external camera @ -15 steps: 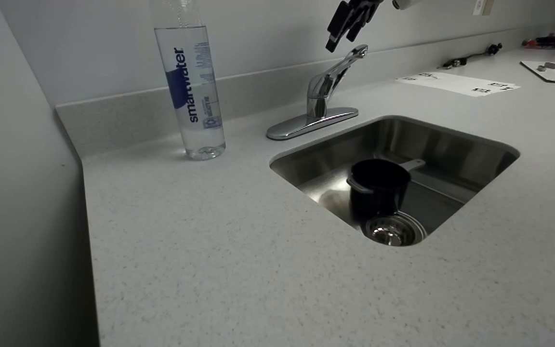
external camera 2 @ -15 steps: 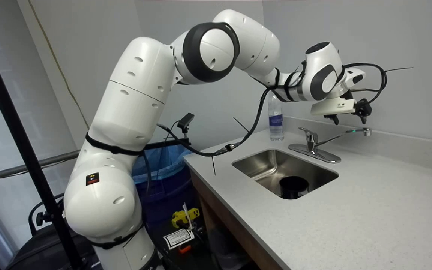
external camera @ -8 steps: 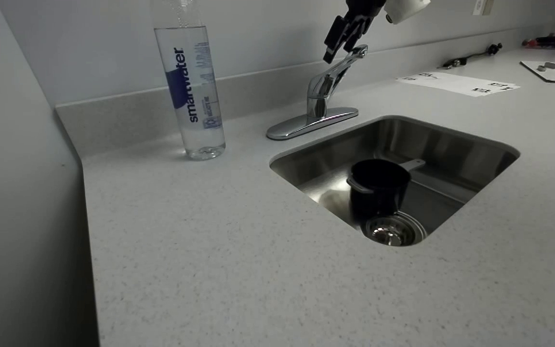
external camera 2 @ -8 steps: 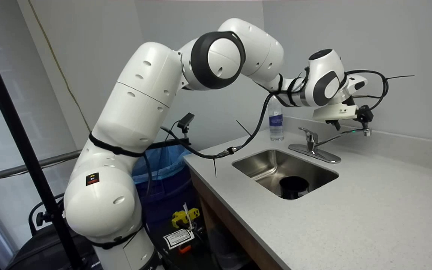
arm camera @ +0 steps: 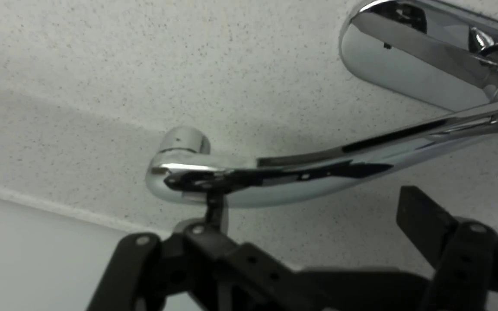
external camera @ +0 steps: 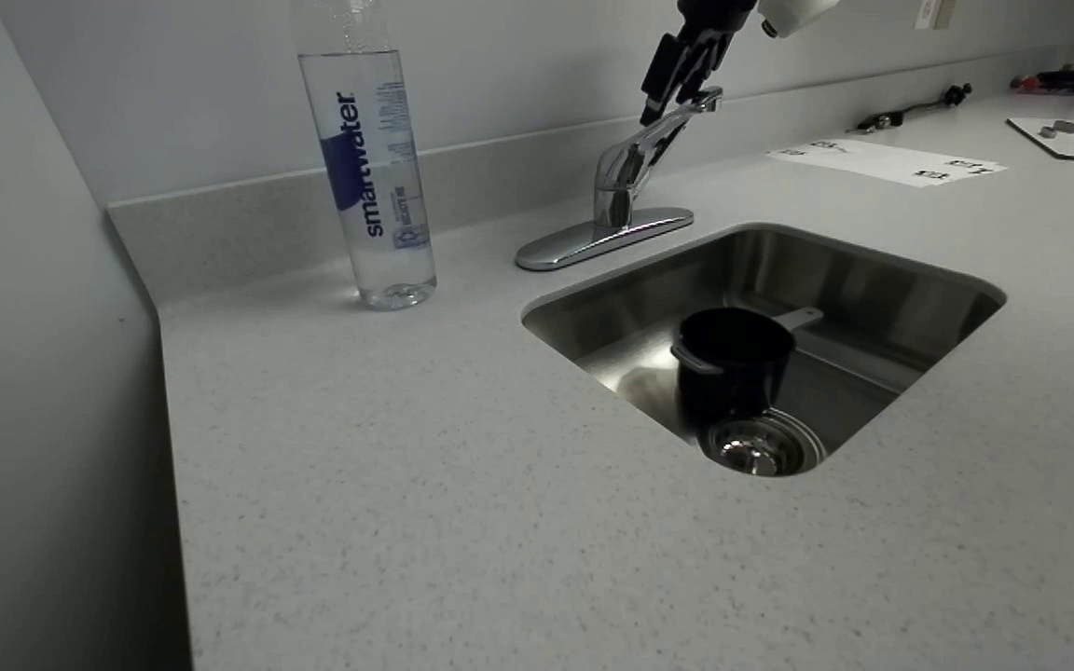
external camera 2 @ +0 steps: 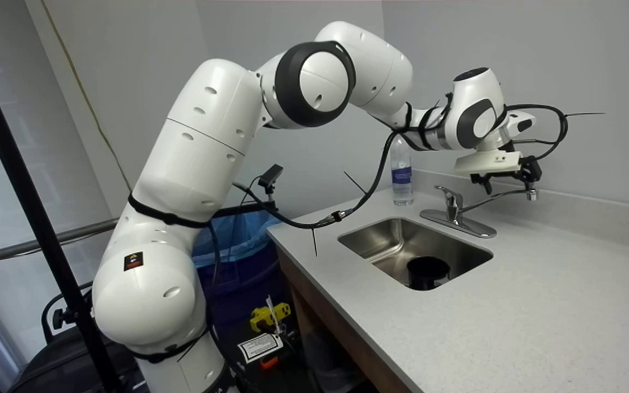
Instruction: Move the faucet spout from the right to the left
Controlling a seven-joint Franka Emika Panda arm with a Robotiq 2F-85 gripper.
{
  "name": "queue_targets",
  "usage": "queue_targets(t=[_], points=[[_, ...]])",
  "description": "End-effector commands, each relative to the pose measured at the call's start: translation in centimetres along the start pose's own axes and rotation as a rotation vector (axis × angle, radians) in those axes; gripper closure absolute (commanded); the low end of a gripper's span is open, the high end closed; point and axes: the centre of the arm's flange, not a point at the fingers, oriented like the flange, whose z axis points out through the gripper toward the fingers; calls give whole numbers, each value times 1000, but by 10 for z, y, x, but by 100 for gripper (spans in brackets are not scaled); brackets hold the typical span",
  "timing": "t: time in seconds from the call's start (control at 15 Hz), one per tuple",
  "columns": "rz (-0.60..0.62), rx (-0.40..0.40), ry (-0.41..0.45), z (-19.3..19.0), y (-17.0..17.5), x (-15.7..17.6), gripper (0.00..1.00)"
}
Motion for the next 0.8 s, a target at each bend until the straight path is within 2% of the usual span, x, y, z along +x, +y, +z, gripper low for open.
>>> queue_targets(t=[0.0, 0.73], points=[[-63, 62, -121, -23, 0, -22, 0], [-258, 165, -281, -54, -22, -50, 0]])
